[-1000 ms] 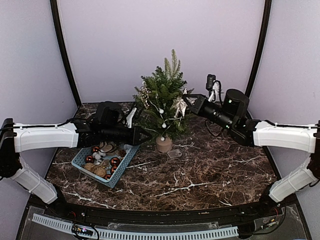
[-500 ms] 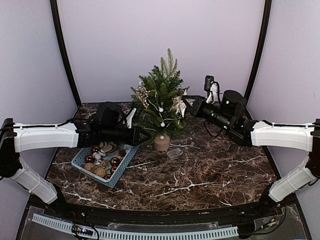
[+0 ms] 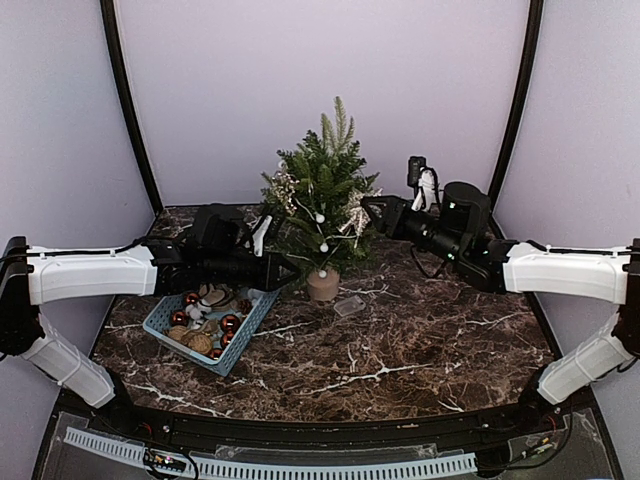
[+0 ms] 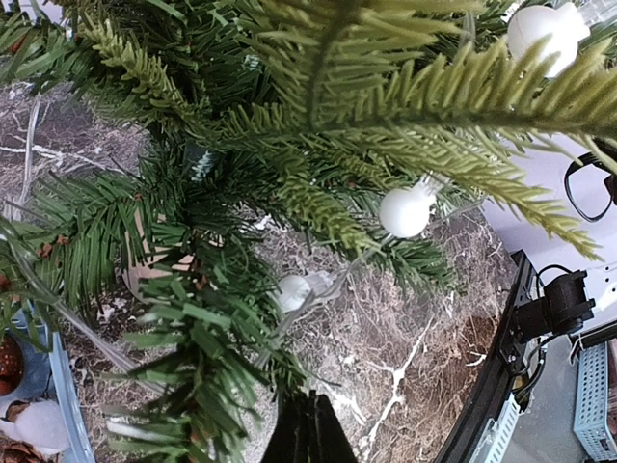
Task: Decorate the small christmas tree
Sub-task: Place the ornament star in the gap of branches, then move the Christmas tree to the center of the board, then pick up the ornament heart from the bin.
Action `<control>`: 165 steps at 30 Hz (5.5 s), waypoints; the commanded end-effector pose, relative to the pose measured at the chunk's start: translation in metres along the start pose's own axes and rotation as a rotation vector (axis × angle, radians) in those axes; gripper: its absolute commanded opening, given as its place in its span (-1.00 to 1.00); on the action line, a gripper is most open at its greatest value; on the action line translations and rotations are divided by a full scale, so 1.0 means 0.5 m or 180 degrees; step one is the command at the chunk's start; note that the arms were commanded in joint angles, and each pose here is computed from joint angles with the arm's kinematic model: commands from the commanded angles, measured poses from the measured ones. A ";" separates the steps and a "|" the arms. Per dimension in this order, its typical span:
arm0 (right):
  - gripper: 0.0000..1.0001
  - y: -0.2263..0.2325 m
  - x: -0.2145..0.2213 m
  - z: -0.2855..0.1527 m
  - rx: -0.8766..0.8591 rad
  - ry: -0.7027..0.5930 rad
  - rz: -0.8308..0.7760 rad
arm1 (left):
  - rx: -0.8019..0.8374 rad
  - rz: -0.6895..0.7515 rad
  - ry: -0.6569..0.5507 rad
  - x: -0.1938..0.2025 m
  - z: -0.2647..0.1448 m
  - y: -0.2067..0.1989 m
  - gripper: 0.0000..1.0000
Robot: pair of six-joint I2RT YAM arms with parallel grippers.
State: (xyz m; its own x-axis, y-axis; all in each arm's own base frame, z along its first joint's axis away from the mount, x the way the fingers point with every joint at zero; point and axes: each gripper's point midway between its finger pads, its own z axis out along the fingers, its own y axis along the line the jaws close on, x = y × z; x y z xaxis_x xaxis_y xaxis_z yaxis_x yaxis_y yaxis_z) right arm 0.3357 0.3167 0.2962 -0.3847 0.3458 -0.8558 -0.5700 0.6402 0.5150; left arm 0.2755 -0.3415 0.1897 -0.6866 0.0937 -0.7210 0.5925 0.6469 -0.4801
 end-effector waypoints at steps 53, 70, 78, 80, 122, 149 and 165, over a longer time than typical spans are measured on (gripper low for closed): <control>0.72 0.027 -0.119 -0.191 0.0271 -0.0140 -0.0050 | -0.0338 0.0370 -0.0287 -0.088 -0.074 0.104 -1.00; 0.71 0.007 -0.088 -0.217 0.0343 -0.0062 0.0077 | -0.0347 0.0539 -0.0380 -0.153 -0.063 0.174 -1.00; 0.71 0.002 -0.080 -0.219 0.0360 -0.0036 0.0106 | -0.0340 0.0521 -0.0397 -0.177 -0.057 0.203 -1.00; 0.70 0.001 -0.079 -0.220 0.0356 -0.0041 0.0109 | -0.0359 0.0521 -0.0429 -0.183 -0.063 0.204 -0.98; 0.71 -0.017 -0.055 -0.269 0.0376 -0.0083 0.0153 | -0.2537 -0.0134 0.0674 0.089 -0.182 0.445 -0.26; 0.73 -0.018 -0.057 -0.275 0.0383 -0.0099 0.0152 | -0.2771 0.0177 0.1087 0.120 -0.119 0.519 -0.43; 0.73 -0.016 -0.063 -0.287 0.0390 -0.0118 0.0154 | -0.2714 0.0221 0.1091 0.121 -0.102 0.524 -1.00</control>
State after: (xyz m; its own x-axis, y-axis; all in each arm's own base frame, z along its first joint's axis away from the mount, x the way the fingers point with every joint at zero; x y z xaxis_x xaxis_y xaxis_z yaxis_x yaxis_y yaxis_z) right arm 0.2485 0.2084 0.3234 -0.3945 0.3844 -0.8346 -0.4699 0.6962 0.5427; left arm 0.3608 -0.1255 0.0363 -0.8442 0.2869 -0.4528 0.2210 0.9558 0.1937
